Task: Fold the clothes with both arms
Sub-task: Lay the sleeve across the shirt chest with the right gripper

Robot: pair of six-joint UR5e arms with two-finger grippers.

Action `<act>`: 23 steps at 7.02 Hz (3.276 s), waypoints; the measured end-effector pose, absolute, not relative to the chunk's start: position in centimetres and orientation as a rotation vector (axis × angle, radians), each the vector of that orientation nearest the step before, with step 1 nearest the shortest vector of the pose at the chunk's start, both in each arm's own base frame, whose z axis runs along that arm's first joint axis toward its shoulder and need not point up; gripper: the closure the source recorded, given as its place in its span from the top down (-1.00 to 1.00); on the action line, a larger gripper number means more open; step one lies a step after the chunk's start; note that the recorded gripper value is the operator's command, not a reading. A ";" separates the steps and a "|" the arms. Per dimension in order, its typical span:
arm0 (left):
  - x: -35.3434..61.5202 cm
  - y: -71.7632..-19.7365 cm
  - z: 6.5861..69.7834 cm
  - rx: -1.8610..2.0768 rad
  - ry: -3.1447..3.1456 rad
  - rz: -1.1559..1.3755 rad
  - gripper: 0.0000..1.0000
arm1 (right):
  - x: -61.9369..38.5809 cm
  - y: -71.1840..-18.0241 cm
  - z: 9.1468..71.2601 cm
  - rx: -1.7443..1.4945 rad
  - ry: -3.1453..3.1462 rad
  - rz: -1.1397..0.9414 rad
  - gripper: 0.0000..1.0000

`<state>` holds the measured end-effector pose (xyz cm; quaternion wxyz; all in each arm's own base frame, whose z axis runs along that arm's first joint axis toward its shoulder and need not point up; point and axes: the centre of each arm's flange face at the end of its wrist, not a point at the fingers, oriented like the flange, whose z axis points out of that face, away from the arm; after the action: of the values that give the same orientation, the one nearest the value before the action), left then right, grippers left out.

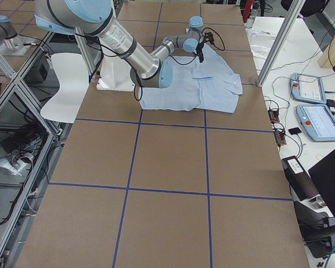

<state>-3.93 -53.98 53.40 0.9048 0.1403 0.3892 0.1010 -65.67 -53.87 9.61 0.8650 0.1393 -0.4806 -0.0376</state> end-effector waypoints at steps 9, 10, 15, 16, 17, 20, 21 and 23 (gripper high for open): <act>-3.9 -54.0 53.2 0.293 0.807 0.191 0.99 | -64.8 -53.6 17.5 0.083 -0.897 0.115 -0.14; -3.9 -54.0 53.2 0.293 0.807 0.191 0.99 | -64.8 -53.5 17.6 0.077 -0.897 0.121 -0.28; -3.9 -53.9 53.4 0.291 0.807 0.191 0.99 | -64.8 -53.5 18.9 0.063 -0.884 0.126 -0.19; -3.9 -53.9 53.3 0.292 0.808 0.191 0.99 | -64.7 -53.6 19.0 0.056 -0.886 0.124 -0.18; -3.9 -53.9 53.3 0.292 0.808 0.191 0.99 | -64.5 -53.7 19.1 0.049 -0.887 0.123 -0.18; -3.9 -53.8 53.4 0.290 0.809 0.190 0.99 | -64.4 -53.8 19.4 0.043 -0.887 0.122 -0.27; -3.9 -53.8 53.4 0.290 0.809 0.190 0.99 | -64.4 -53.8 19.4 0.042 -0.887 0.122 -0.43; -3.9 -53.8 53.4 0.290 0.809 0.190 0.99 | -64.4 -53.7 19.5 0.042 -0.886 0.122 -0.82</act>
<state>-3.92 -53.79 53.41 0.9048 0.1402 0.3914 0.0920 -64.42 -53.74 19.50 0.9014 0.0202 -0.4284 0.0590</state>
